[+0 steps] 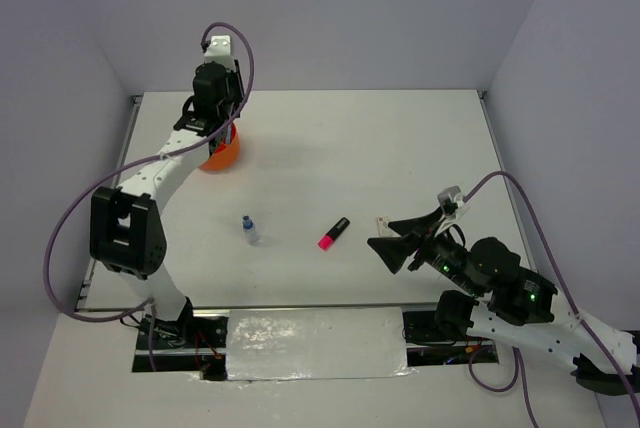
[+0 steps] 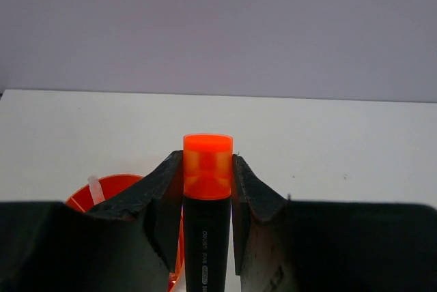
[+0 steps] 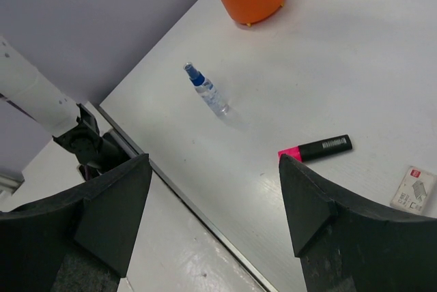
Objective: Sort the stationery into containers
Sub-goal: Place the pen in the storage box.
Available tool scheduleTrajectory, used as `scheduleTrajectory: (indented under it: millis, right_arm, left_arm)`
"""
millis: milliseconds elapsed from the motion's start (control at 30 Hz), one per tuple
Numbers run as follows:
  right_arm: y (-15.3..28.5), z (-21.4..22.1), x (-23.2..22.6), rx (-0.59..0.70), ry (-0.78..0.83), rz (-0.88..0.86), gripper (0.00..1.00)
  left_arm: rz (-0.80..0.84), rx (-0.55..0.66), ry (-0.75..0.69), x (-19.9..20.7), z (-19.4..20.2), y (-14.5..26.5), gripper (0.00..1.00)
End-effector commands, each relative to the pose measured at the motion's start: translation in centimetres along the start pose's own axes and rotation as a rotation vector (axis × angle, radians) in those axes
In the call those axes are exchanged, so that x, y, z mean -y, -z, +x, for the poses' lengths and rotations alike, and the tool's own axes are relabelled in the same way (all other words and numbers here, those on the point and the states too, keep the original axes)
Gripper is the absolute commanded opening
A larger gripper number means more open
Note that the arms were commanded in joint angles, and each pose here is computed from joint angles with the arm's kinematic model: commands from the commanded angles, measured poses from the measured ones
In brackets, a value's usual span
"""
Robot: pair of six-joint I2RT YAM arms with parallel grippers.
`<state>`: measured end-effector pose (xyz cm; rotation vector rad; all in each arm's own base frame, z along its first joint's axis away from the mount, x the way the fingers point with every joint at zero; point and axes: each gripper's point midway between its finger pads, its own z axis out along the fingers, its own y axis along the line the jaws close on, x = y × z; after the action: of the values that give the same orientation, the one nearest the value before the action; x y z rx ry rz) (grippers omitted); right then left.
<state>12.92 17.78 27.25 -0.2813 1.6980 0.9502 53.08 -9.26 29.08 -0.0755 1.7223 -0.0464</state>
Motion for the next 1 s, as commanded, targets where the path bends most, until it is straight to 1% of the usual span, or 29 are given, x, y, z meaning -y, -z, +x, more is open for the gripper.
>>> scheduleTrajectory:
  millis: [0, 100, 133, 200, 333, 533, 667, 767, 967]
  right_arm:
    - [-0.5, -0.4, -0.2, 0.019, 0.016, -0.005, 0.82]
    - [-0.8, -0.2, -0.1, 0.012, 0.026, 0.002, 0.82]
    - [-0.9, -0.1, -0.1, 0.008, 0.03, 0.005, 0.82]
    - [-1.2, 0.2, 0.0, -0.004, 0.039, 0.011, 0.82]
    - [-2.2, 0.8, -0.2, -0.018, 0.054, 0.006, 0.82]
    - [-3.4, 1.1, -0.9, -0.048, 0.091, -0.01, 0.83]
    - [-3.6, 0.6, -1.4, -0.04, 0.101, -0.03, 0.83]
    - [-3.6, 0.6, -1.6, -0.044, 0.107, -0.036, 0.83]
    - [-3.9, 0.9, -1.7, -0.059, 0.12, -0.038, 0.83]
  left_arm:
    - [-0.074, 0.072, 0.02, -1.0, -0.4, -2.0, 0.0]
    - [-0.083, 0.154, 0.006, -1.9, -1.8, -2.8, 0.0]
    - [-0.084, 0.166, 0.003, -2.2, -2.1, -3.1, 0.0]
    - [-0.036, 0.174, -0.001, -2.1, -2.7, -4.2, 0.0]
    - [-0.026, 0.209, -0.034, -2.4, -3.3, -5.7, 0.0]
    - [-0.075, 0.213, -0.061, -4.1, -1.5, -7.6, 0.0]
    - [-0.099, 0.22, -0.055, -5.1, -0.9, -8.5, 0.0]
    - [-0.115, 0.203, -0.054, -5.6, 0.2, -9.2, 0.0]
    - [-0.152, 0.208, -0.074, -6.7, 1.1, -9.0, 0.0]
